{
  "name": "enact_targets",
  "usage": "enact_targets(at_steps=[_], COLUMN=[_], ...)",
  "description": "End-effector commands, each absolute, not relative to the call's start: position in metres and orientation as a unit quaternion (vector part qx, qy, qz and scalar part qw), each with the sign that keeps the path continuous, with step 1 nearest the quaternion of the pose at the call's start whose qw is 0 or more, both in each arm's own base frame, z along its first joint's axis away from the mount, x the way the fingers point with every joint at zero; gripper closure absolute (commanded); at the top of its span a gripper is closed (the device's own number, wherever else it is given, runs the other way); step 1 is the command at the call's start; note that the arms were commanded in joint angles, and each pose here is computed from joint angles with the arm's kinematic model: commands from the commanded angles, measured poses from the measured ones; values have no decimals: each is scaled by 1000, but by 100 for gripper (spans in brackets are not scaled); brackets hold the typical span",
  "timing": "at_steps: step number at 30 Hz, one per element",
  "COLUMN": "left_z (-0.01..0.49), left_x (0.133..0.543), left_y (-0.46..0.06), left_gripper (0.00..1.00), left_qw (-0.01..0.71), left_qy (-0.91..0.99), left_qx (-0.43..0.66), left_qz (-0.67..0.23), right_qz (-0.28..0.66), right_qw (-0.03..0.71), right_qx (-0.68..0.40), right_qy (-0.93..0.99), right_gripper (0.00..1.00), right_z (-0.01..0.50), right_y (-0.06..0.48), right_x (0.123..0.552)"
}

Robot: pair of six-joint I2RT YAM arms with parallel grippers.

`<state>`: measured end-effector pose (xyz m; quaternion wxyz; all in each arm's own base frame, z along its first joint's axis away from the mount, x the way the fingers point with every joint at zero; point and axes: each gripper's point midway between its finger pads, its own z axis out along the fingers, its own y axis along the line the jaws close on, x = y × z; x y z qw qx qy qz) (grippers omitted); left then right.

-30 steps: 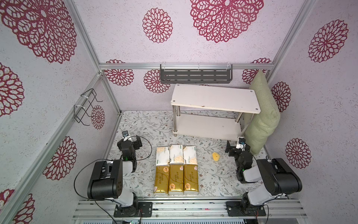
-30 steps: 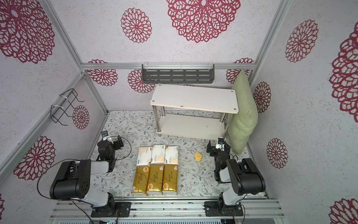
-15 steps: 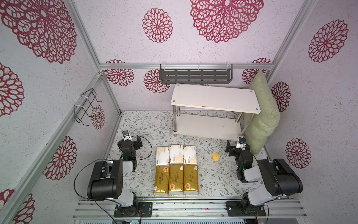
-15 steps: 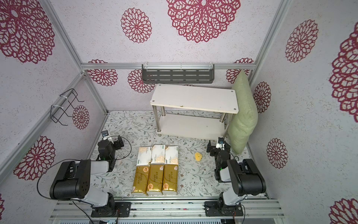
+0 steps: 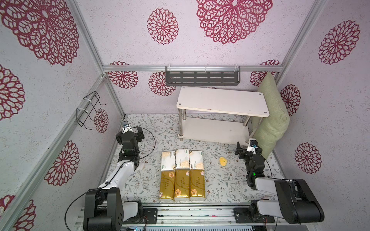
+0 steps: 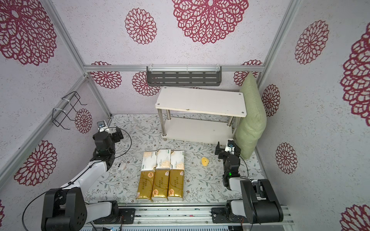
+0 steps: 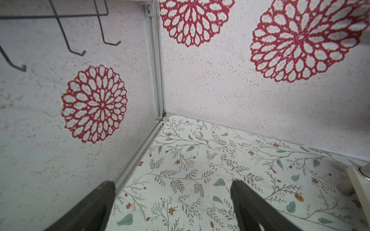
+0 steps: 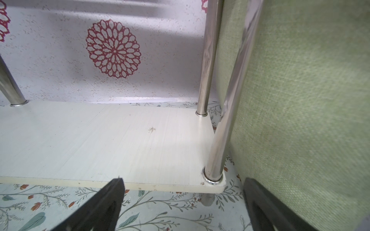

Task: Place the tissue boxes on the shelf by color
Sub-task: Pick up the box of tissues from the center of the board.

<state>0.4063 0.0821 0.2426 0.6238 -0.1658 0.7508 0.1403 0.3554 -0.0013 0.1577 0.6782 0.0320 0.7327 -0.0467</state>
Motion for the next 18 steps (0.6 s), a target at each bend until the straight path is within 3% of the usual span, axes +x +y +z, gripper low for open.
enact_targets(at_steps=[1,12,18], left_z=[220,263,250], left_x=[400,393,397], left_y=[85,66,76], left_gripper=[3,3,3], left_qw=[561,592,542], left_qy=[800,786,812], left_qx=[-165,-158,-199], left_qz=[137,76,82], right_qz=[-67,-56,-37], right_qw=[692,692,653], right_qx=[48,56,44], right_qy=[717,717,755], right_gripper=[1,1,1], right_z=[181,206,199], right_y=[-9,-9,1], right_x=[357,338,342])
